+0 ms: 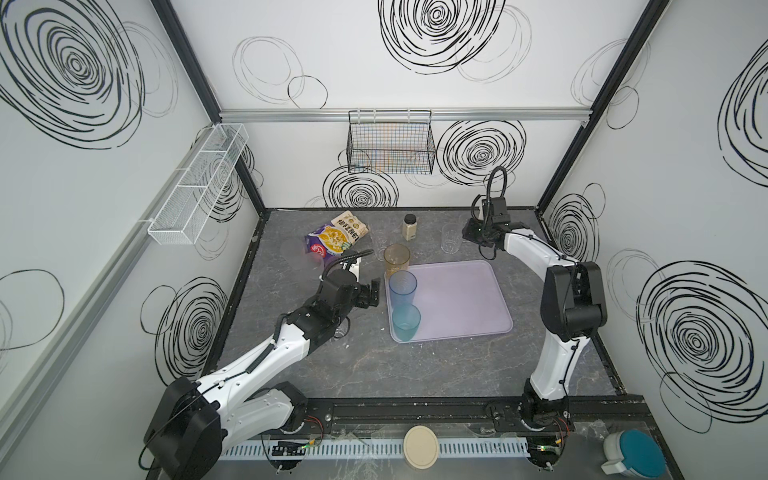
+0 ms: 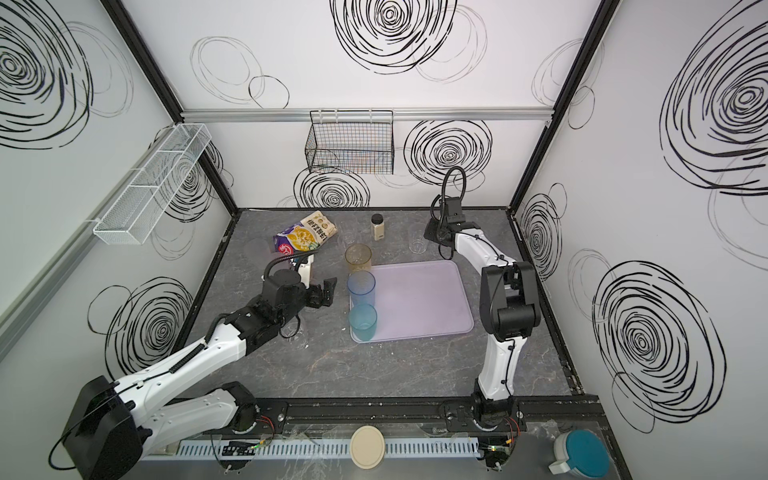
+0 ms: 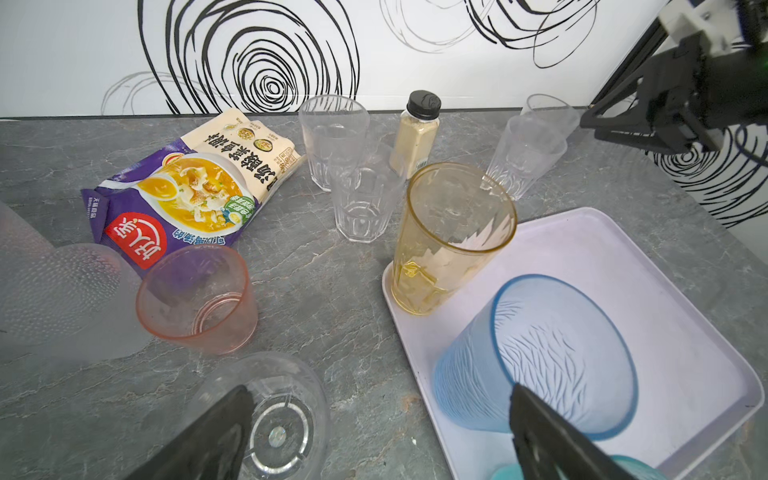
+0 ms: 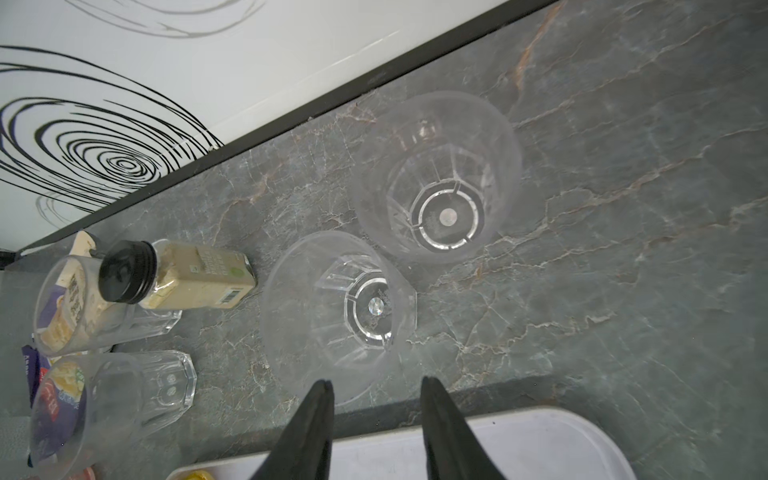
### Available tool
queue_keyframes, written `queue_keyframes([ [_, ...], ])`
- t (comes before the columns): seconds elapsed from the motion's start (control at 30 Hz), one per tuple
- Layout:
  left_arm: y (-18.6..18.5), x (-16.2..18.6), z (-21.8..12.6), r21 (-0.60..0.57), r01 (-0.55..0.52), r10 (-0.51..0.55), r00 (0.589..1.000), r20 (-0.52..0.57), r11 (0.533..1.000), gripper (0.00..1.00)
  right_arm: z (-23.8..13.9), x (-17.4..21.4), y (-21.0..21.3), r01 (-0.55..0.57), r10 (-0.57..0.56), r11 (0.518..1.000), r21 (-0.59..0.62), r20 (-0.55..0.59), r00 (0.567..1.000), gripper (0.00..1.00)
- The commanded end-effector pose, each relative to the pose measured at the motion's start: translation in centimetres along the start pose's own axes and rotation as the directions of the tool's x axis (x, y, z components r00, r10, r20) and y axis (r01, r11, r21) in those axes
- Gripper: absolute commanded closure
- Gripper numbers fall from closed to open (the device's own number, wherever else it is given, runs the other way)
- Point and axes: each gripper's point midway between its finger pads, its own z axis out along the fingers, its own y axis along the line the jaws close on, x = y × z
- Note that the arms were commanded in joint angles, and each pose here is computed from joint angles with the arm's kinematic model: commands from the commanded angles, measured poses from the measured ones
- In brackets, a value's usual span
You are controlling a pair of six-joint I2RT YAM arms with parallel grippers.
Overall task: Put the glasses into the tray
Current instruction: 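Lower the right gripper into a clear ribbed glass and grasp it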
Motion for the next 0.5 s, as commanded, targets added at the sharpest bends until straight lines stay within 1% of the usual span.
queue_keyframes([
  [0.0, -0.4, -1.2, 0.0, 0.011, 0.003, -0.003, 0.999, 0.05, 1.0, 0.01, 0.7, 0.1, 0.0, 0.009, -0.008, 0.999, 0.035, -0.021, 1.0, 0.61],
  [0.33, -0.4, -0.9, 0.5, 0.012, 0.007, -0.007, 0.999, 0.036, 1.0, 0.01, 3.9, 1.5, -1.4, 0.022, -0.015, 0.996, 0.088, -0.079, 0.997, 0.7],
  [0.47, -0.4, -0.8, 0.6, 0.012, 0.01, -0.01, 0.999, 0.033, 1.0, 0.01, 4.4, 1.9, -1.9, 0.025, -0.016, 0.994, 0.102, -0.089, 0.996, 0.8],
])
